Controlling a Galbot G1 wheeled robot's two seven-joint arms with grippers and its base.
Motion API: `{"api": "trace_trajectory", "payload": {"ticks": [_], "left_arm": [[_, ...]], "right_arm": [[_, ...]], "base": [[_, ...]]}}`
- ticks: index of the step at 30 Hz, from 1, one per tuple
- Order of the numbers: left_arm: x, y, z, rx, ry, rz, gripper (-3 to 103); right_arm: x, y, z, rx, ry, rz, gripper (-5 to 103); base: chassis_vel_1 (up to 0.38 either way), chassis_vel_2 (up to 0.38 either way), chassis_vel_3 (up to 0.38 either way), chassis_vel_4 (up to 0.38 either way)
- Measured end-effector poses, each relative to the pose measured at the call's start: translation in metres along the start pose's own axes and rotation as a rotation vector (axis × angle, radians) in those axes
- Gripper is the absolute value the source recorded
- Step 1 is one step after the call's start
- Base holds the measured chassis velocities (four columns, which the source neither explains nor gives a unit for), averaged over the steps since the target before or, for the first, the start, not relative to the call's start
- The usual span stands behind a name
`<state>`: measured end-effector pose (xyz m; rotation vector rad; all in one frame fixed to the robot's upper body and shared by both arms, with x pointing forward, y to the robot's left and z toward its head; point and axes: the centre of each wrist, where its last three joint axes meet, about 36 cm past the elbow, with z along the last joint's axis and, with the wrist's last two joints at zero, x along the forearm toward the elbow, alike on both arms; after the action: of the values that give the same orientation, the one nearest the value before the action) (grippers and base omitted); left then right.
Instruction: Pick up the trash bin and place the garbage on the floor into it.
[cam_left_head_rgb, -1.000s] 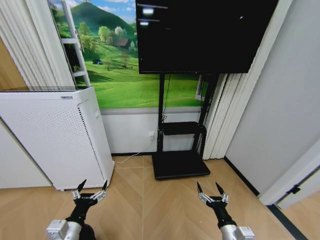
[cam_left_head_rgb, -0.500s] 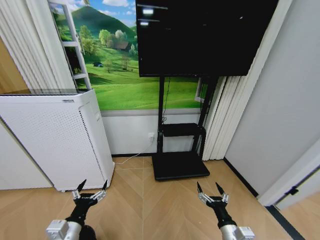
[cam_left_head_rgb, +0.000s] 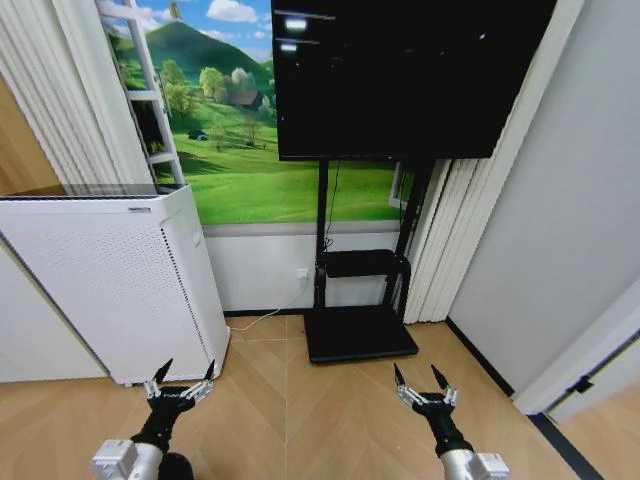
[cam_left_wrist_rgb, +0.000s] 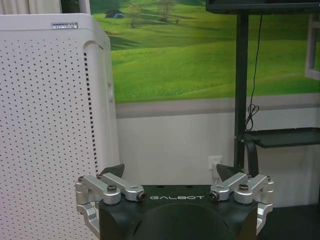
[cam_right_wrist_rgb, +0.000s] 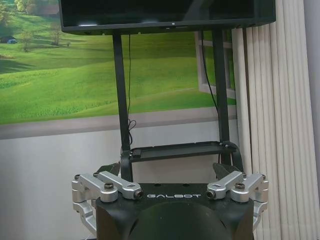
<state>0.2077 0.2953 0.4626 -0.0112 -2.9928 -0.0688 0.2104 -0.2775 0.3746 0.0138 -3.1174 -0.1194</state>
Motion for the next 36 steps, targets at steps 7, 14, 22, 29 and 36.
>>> {"api": "trace_trajectory", "payload": {"ticks": [7, 14, 22, 29, 36], "left_arm": [[0.0, 0.0, 0.0, 0.0, 0.0, 0.0, 100], [0.0, 0.0, 0.0, 0.0, 0.0, 0.0, 100], [0.0, 0.0, 0.0, 0.0, 0.0, 0.0, 100], [0.0, 0.0, 0.0, 0.0, 0.0, 0.0, 100], [0.0, 0.0, 0.0, 0.0, 0.0, 0.0, 100]], "right_arm": [[0.0, 0.0, 0.0, 0.0, 0.0, 0.0, 100], [0.0, 0.0, 0.0, 0.0, 0.0, 0.0, 100], [0.0, 0.0, 0.0, 0.0, 0.0, 0.0, 100], [0.0, 0.0, 0.0, 0.0, 0.0, 0.0, 100], [0.0, 0.0, 0.0, 0.0, 0.0, 0.0, 100]], "base": [[0.0, 0.0, 0.0, 0.0], [0.0, 0.0, 0.0, 0.0], [0.0, 0.0, 0.0, 0.0], [0.007, -0.004, -0.009, 0.008], [0.107, -0.096, -0.113, 0.099]]}}
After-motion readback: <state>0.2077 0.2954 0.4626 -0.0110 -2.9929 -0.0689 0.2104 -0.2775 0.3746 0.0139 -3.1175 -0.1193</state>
